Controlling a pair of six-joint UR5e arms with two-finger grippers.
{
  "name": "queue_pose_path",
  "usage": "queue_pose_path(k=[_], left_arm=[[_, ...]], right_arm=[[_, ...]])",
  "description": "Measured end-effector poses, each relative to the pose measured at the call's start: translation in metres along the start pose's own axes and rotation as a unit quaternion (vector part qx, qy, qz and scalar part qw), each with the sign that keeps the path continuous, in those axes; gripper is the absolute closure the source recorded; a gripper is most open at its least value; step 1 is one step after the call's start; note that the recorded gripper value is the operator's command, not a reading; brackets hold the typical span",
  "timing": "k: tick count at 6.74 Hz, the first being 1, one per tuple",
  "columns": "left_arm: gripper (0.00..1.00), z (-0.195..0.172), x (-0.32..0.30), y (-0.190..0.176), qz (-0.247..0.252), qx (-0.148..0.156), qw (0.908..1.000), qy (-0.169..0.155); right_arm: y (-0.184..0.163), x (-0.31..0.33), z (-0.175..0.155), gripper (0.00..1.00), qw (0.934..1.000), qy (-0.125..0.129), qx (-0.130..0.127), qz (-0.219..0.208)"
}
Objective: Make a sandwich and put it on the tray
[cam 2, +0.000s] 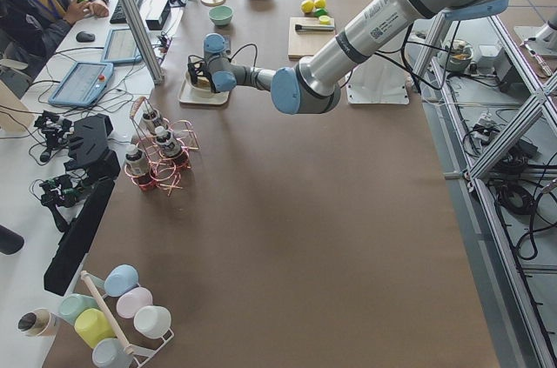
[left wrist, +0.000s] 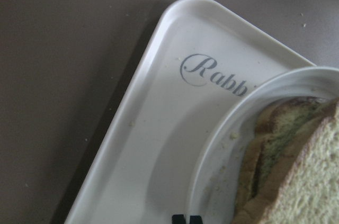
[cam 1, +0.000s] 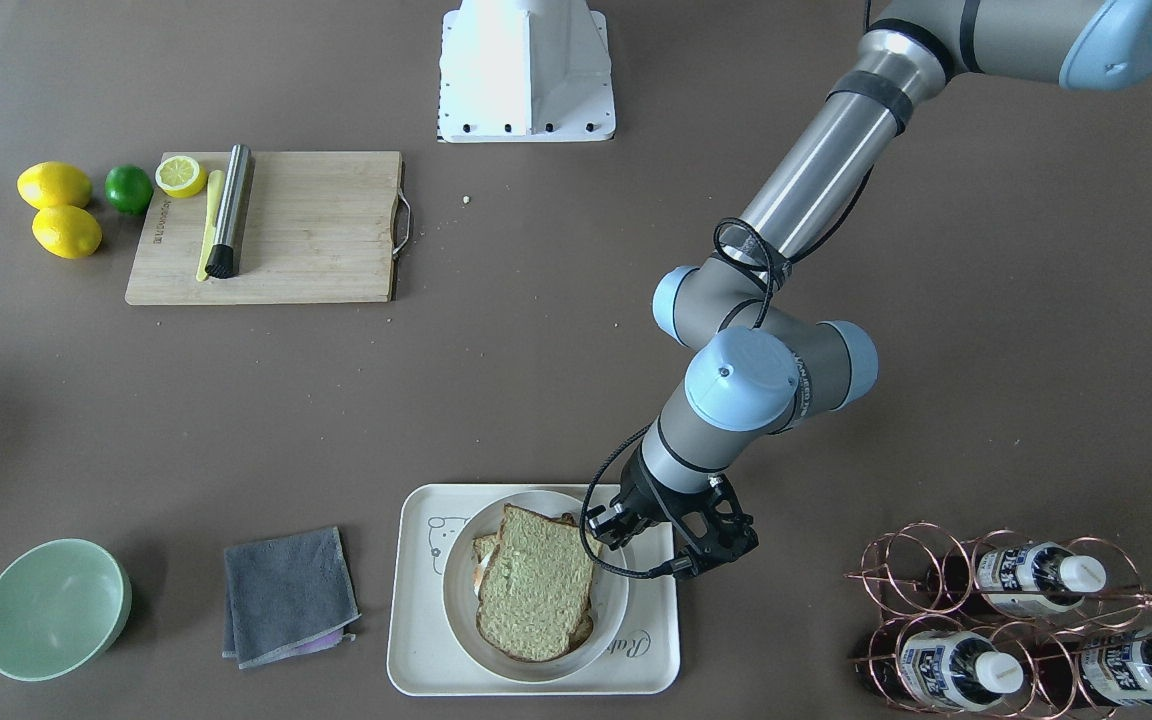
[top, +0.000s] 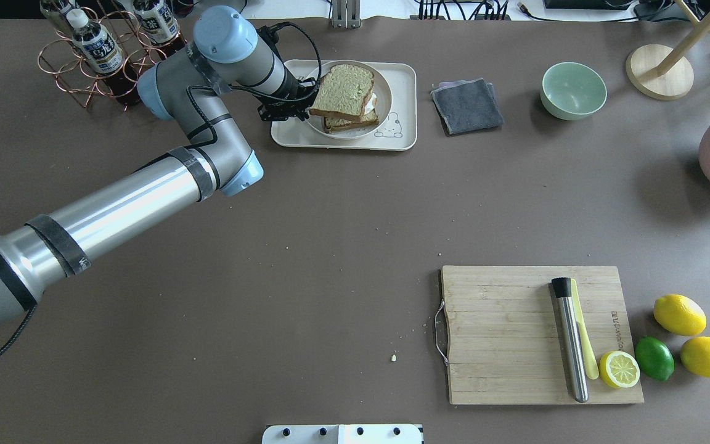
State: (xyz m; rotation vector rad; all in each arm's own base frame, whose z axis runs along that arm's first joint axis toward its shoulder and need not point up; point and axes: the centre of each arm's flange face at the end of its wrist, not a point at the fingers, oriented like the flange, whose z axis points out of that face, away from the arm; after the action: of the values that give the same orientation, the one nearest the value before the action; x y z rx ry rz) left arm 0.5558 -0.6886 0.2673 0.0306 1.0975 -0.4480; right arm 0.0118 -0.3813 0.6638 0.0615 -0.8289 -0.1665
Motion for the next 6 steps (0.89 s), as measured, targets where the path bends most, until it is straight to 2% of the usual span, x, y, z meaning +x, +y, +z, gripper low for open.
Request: queue_pose_path(k=[2,3,4,6], left_arm=[[0.03,-0.012,0.003,-0.010,0.003,0.005,1.0000,0.007],[0.03,-0.031,-0.005,-0.019,0.011,0.008,0.9999,0.009],[0.03,-0.057,-0.034,-0.025,0.026,0.006,0.9996,-0.004],[0.03,-0.131,-0.114,-0.033,0.045,-0.017,0.9984,-0.030]], right_arm=[[0.000,0.000,-0.001,0.00,1.0000,0.000,0.001,0.000],[0.000,0.000,-0.001,0.00,1.0000,0.000,0.001,0.000],[0.000,0.000,-0.001,0.00,1.0000,0.000,0.001,0.000],[0.000,0.000,-0.001,0.00,1.0000,0.000,0.001,0.000]])
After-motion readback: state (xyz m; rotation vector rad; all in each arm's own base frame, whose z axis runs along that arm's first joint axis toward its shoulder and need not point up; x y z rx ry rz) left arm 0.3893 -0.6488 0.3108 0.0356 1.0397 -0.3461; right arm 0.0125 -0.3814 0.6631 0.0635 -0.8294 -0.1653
